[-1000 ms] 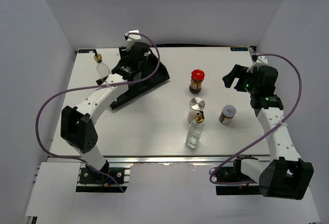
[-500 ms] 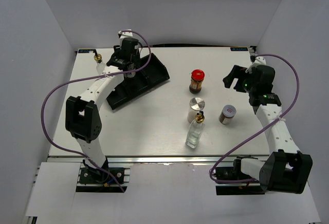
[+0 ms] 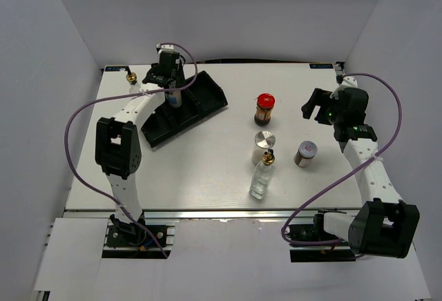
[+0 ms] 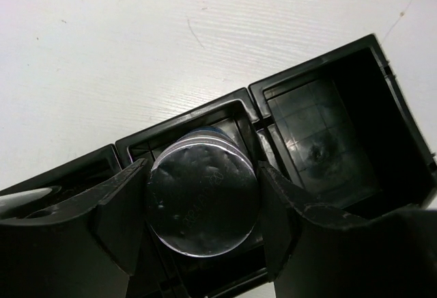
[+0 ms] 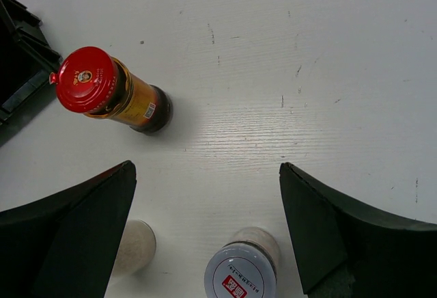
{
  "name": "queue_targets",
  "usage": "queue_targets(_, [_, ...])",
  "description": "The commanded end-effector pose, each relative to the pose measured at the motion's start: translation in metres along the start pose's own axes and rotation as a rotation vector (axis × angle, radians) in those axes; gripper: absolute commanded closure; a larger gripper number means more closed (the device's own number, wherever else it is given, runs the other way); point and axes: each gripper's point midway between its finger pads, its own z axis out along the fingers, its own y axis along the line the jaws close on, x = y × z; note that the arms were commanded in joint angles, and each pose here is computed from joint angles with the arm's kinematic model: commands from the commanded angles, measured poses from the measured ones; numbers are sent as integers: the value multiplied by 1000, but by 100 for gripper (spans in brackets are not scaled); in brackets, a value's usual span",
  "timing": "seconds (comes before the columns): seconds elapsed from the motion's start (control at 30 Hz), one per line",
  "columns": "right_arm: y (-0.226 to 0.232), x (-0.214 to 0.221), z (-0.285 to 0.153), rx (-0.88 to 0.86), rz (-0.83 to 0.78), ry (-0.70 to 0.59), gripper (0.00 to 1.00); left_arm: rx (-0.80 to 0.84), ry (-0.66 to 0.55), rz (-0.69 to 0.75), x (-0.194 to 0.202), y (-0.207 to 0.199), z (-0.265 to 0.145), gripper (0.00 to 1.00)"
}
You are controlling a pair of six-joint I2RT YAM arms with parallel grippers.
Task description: Organize the condiment bottles
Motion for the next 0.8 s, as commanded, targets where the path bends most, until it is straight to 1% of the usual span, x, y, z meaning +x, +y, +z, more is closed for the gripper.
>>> queue_targets(0.0, [-1, -21, -3, 19, -26, -46, 11, 36, -121, -46, -51, -2, -12, 52])
queue_targets(0.03, [-2, -20, -3, 23, -25, -42, 11, 25, -94, -38, -43, 0, -6, 42])
queue_targets(0.07, [-4, -21, -3, 33, -25, -38, 11, 26, -93, -39, -45, 0, -5, 31])
queue_targets(0.1, [-5, -22, -2, 41, -27, -40, 11, 24, -83, -33, -43, -1, -3, 25])
queue_targets(0.13, [-6, -21, -3, 49, -25, -30, 10, 20, -62, -23, -37, -1, 1, 16])
queue_targets(0.2, [-8, -23, -3, 59, -29, -28, 11, 38, -55, -21, -37, -5, 2, 2])
queue_targets(0.33, [-8, -23, -6, 65, -29, -29, 11, 65, -48, -22, -41, -9, -5, 2])
queue_targets(0.47, [-5, -28, -10, 55, -33, -46, 10, 127, -84, -41, -60, -14, -28, 2])
queue_targets(0.5, [-5, -28, -11, 55, -32, -48, 11, 152, -113, -51, -72, -16, -42, 2])
queue_targets(0.57, [-5, -29, -12, 54, -30, -52, 11, 207, -135, -56, -77, -23, -58, 2])
queue_targets(0.6, [-5, -28, -12, 55, -26, -48, 11, 243, -185, -56, -91, -32, -81, 2])
queue_targets(0.67, [-6, -22, -10, 63, -5, -21, 11, 296, -189, -5, -78, -47, -99, 2])
queue_targets(0.7, [-6, -21, -10, 66, 4, -14, 11, 366, -224, 31, -79, -69, -130, 2])
queue_targets(0.73, [-6, -21, -9, 68, 14, -5, 11, 393, -242, 96, -73, -79, -143, 2])
queue_targets(0.77, [-6, -19, -8, 67, 23, 7, 10, 410, -214, 148, -49, -85, -146, 2])
